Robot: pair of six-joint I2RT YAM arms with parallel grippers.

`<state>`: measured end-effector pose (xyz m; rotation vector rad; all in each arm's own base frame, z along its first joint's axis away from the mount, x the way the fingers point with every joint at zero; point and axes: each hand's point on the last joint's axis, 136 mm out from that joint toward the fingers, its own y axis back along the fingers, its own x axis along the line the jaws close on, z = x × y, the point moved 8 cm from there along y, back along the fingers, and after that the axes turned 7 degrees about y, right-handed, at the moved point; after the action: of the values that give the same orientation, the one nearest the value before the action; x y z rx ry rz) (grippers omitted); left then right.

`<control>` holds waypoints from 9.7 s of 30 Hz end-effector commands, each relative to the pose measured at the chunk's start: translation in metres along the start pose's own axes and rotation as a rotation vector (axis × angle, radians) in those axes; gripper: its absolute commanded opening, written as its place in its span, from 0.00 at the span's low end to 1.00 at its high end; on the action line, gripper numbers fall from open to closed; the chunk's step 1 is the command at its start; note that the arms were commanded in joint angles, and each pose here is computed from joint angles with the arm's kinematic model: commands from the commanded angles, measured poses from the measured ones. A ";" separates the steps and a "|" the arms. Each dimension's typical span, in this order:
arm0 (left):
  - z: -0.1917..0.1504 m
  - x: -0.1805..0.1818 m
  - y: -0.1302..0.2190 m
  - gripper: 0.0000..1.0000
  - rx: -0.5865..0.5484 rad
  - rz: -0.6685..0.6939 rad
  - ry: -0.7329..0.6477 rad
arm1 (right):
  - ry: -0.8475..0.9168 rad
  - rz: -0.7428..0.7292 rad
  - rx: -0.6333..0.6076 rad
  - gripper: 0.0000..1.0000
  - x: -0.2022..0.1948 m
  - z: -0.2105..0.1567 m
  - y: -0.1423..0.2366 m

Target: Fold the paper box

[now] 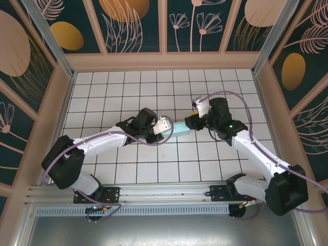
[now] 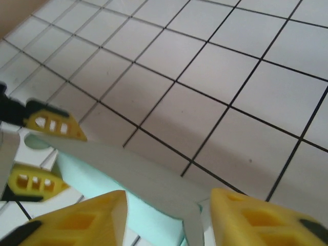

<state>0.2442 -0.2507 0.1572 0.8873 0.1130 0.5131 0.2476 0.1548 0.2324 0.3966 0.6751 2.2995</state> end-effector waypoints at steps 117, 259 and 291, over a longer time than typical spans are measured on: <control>0.035 0.009 0.030 0.15 -0.050 0.125 0.933 | -0.236 -0.201 0.113 0.00 -0.006 -0.021 -0.031; 0.008 -0.005 -0.005 0.71 -0.151 0.078 1.262 | -0.435 -0.304 -0.130 0.70 -0.008 -0.059 -0.029; 0.009 -0.003 -0.004 0.70 -0.222 -0.046 1.261 | -0.618 -0.252 -0.098 0.30 -0.029 -0.090 -0.031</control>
<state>0.2409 -0.2647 0.1399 0.2855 1.2057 0.9960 0.2483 0.1264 0.1567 0.8232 0.2330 1.8568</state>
